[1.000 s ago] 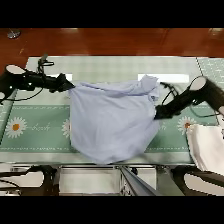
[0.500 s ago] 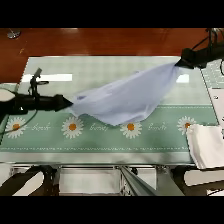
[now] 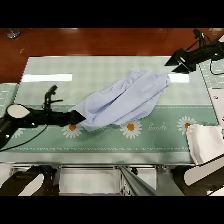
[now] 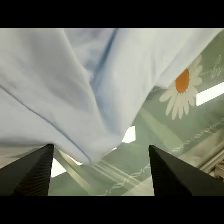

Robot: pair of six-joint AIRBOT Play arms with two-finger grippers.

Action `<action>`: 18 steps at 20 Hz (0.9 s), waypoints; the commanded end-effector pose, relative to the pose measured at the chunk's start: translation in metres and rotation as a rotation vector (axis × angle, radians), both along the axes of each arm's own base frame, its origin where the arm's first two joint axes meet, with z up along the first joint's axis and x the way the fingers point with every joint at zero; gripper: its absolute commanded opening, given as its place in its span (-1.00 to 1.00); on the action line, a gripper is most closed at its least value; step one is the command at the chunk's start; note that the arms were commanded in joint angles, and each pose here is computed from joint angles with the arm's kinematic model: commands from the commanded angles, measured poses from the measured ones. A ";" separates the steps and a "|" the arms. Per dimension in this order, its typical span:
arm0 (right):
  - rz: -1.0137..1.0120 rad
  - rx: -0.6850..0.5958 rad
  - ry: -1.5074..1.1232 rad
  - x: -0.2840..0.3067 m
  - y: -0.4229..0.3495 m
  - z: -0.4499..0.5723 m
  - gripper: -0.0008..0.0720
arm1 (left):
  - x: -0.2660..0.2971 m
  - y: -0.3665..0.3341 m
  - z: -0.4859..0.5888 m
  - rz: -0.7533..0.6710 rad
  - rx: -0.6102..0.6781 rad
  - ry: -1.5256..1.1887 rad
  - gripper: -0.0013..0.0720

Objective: Fold the shirts.

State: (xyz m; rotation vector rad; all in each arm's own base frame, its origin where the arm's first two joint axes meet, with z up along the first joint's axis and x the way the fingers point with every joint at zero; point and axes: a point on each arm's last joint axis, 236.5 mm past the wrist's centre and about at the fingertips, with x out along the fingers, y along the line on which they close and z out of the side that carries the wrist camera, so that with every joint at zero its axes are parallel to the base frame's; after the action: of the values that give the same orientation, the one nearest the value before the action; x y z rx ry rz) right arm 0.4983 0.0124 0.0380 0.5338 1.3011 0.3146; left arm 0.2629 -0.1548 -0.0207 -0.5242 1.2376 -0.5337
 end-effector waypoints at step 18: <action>-0.010 0.088 0.292 -0.224 0.083 -0.137 0.73 | 0.073 0.030 -0.068 0.035 -0.031 0.262 0.17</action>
State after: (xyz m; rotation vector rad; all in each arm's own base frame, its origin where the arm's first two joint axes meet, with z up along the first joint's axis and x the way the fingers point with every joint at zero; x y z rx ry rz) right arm 0.2735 0.0747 -0.0922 0.6768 1.5856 0.2990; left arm 0.3349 -0.1073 -0.0847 -0.6855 1.4255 -0.4043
